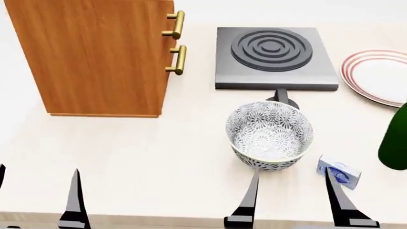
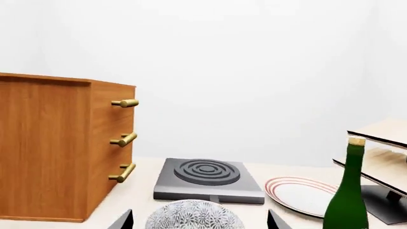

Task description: Put the bowl on the top of the cabinet.

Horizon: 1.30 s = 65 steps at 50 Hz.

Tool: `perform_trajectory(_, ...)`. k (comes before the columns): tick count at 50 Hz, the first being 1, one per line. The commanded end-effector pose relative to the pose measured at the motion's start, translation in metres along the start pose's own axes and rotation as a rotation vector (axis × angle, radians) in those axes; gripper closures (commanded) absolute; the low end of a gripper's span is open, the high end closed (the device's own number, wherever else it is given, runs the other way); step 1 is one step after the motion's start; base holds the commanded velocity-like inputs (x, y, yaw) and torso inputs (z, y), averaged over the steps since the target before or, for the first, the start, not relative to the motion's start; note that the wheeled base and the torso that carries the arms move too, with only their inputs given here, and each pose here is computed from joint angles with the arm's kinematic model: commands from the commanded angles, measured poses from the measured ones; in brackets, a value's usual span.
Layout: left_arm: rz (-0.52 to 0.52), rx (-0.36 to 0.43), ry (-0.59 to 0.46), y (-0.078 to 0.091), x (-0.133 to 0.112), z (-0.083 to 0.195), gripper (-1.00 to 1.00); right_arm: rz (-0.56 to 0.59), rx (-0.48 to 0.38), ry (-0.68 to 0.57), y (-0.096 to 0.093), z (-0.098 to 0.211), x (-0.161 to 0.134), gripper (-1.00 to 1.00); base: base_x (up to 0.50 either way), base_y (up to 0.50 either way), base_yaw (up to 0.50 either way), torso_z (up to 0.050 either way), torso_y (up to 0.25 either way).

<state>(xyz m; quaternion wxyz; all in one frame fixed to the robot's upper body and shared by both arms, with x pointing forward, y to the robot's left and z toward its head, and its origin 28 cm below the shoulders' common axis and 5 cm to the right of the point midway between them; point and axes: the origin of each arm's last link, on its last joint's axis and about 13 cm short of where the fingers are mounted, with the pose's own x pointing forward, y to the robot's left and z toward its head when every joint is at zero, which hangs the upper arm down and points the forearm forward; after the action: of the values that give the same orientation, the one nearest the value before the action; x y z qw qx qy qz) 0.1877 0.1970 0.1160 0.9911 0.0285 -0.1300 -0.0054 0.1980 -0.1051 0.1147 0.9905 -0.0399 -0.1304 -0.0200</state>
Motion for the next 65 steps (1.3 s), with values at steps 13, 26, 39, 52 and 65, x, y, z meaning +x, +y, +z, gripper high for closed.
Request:
perform_trajectory(13,0.001,-0.005,-0.004,0.0005,-0.001,0.0025,-1.0,0.007,-0.005,0.002,0.0009,-0.0001,0.0004,-1.0,0.0,0.18,0.0,0.0,0.0)
perform_trajectory(26,0.002,-0.008,-0.005,0.0008,-0.0018,0.0028,-1.0,0.012,-0.005,0.003,0.0015,0.0006,0.0002,-1.0,0.0,0.5,0.0,0.0,0.0)
perform_trajectory(39,0.004,-0.011,-0.004,0.0013,-0.0019,0.0012,-1.0,0.015,0.003,0.002,0.0019,0.0,0.0,-1.0,0.0,0.28,0.0,0.0,0.0)
perform_trajectory(52,0.004,-0.009,-0.006,0.0014,-0.0023,0.0016,-1.0,0.013,-0.004,0.006,0.0023,-0.0009,-0.0004,-1.0,0.0,0.23,0.0,0.0,0.0)
perform_trajectory(65,0.005,-0.008,-0.007,0.0017,-0.0034,0.0025,-1.0,0.007,-0.002,0.004,0.0022,0.001,-0.0013,-1.0,0.0,0.01,0.0,0.0,0.0)
